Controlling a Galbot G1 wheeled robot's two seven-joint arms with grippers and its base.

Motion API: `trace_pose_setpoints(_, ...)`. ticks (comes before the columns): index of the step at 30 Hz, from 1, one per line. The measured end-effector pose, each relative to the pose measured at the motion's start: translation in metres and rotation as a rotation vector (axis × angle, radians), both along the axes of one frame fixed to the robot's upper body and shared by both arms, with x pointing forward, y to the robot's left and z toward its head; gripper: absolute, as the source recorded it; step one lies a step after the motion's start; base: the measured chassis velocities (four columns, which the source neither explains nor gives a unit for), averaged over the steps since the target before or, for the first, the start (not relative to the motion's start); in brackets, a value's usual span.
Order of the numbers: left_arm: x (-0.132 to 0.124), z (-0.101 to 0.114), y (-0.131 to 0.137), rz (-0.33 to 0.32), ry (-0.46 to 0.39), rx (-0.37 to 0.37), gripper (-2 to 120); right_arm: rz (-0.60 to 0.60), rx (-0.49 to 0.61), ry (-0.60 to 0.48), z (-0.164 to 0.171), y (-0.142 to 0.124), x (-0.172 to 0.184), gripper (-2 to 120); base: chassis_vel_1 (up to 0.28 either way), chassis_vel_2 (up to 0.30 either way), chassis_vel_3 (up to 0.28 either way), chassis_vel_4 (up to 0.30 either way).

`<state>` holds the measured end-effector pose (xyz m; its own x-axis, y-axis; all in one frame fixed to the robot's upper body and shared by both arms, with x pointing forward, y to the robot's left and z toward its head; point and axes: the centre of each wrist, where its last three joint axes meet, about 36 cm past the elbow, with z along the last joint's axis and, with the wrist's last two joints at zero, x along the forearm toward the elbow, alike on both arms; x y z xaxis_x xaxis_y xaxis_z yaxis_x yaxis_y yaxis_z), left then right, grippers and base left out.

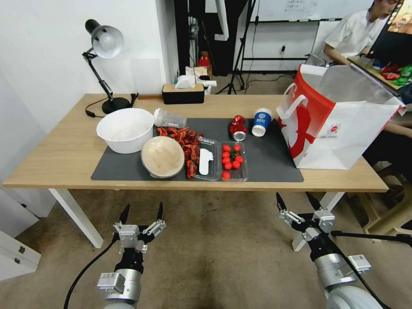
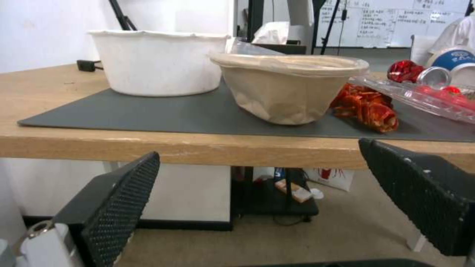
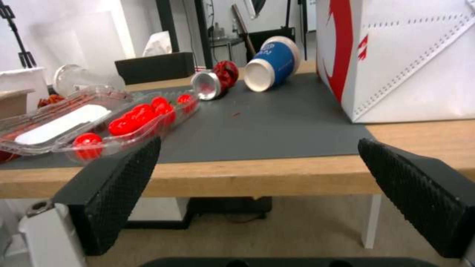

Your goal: Pick up the trash from the table and place it into the takeout bag.

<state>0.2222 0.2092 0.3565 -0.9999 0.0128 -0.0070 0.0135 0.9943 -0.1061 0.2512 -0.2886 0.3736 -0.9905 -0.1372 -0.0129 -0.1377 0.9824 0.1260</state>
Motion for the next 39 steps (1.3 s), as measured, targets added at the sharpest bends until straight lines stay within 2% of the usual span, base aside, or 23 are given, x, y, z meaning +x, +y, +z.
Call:
trace_pose_setpoints(19, 0.001, 0.0, 0.001, -0.007, -0.009, 0.001, 100, -0.003, 0.002, 0.002, -0.002, 0.003, 0.004, 100, 0.0, 0.0, 0.0, 0.0)
trace_pose_setpoints(30, 0.003, 0.002, 0.003, -0.016, -0.021, 0.005, 100, 0.09, -0.038, -0.057, 0.029, 0.021, 0.059, 100, 0.0, 0.0, 0.0, 0.0)
trace_pose_setpoints(39, 0.004, 0.008, 0.007, -0.01, -0.027, 0.018, 100, 0.18, -0.072, -0.043, 0.041, 0.042, 0.09, 100, 0.0, 0.0, 0.0, 0.0)
